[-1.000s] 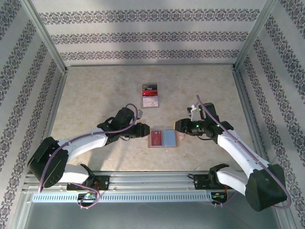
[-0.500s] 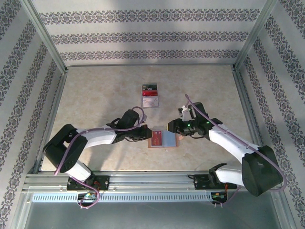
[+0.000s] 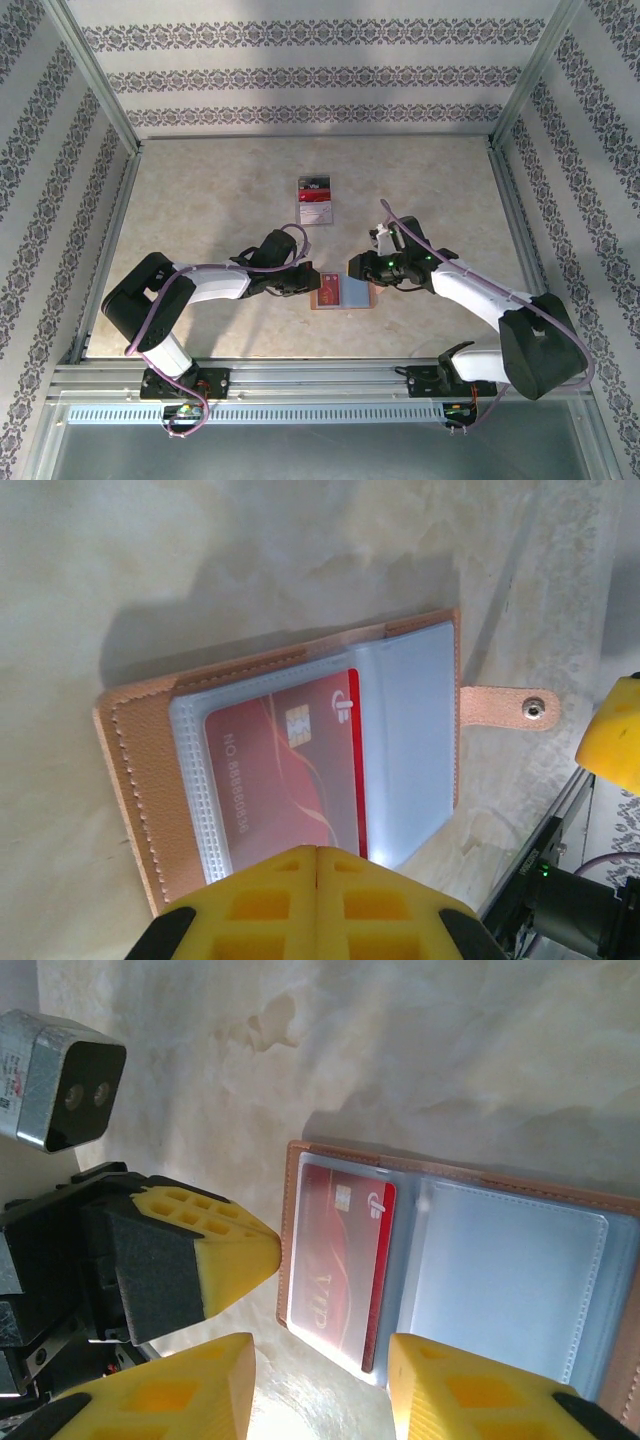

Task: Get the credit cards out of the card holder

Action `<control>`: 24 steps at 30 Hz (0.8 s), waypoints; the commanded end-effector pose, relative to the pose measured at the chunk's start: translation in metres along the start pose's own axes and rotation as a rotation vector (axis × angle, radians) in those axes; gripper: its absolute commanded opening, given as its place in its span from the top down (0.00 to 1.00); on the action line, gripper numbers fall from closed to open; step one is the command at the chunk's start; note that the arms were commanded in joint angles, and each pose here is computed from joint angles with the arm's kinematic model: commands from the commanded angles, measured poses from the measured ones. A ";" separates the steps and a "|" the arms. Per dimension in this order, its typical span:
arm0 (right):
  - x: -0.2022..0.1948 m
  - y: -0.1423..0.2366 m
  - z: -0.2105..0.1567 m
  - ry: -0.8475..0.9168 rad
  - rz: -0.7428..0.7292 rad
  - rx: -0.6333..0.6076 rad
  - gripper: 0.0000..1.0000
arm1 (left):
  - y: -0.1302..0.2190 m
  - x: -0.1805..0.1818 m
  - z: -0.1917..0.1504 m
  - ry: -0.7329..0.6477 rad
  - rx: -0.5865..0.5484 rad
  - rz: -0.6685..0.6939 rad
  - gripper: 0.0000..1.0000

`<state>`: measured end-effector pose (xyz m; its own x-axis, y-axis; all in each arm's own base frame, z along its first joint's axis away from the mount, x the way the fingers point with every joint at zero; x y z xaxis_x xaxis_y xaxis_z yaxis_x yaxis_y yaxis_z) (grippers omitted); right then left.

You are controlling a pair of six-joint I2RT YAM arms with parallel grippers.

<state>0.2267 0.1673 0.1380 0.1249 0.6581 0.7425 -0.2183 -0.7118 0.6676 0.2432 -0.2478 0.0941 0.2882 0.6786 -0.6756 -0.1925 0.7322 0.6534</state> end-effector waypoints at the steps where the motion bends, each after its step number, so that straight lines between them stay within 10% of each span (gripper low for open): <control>1: -0.004 -0.007 -0.002 -0.007 -0.022 0.008 0.61 | 0.000 0.004 0.006 -0.014 -0.010 0.028 0.96; 24: -0.007 -0.036 -0.009 -0.023 -0.063 0.075 0.72 | -0.011 0.020 -0.003 0.001 0.031 0.075 0.99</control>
<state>0.2213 0.1849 0.1061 0.1652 0.7033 0.6914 -0.1269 -0.6801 0.7221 0.2432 -0.2448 0.0779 0.2804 0.7138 -0.6417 -0.1831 0.6961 0.6942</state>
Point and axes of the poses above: each hand's point on the last joint's axis, 136 mm out from that joint toward the fingers, its own y axis back along the fingers, its own x axis along the line the jaws close on, z = x × y, the point moved 7 cm from there along y, back along the fingers, and after that the axes turned 13 degrees about -y, right-handed, at the moved point
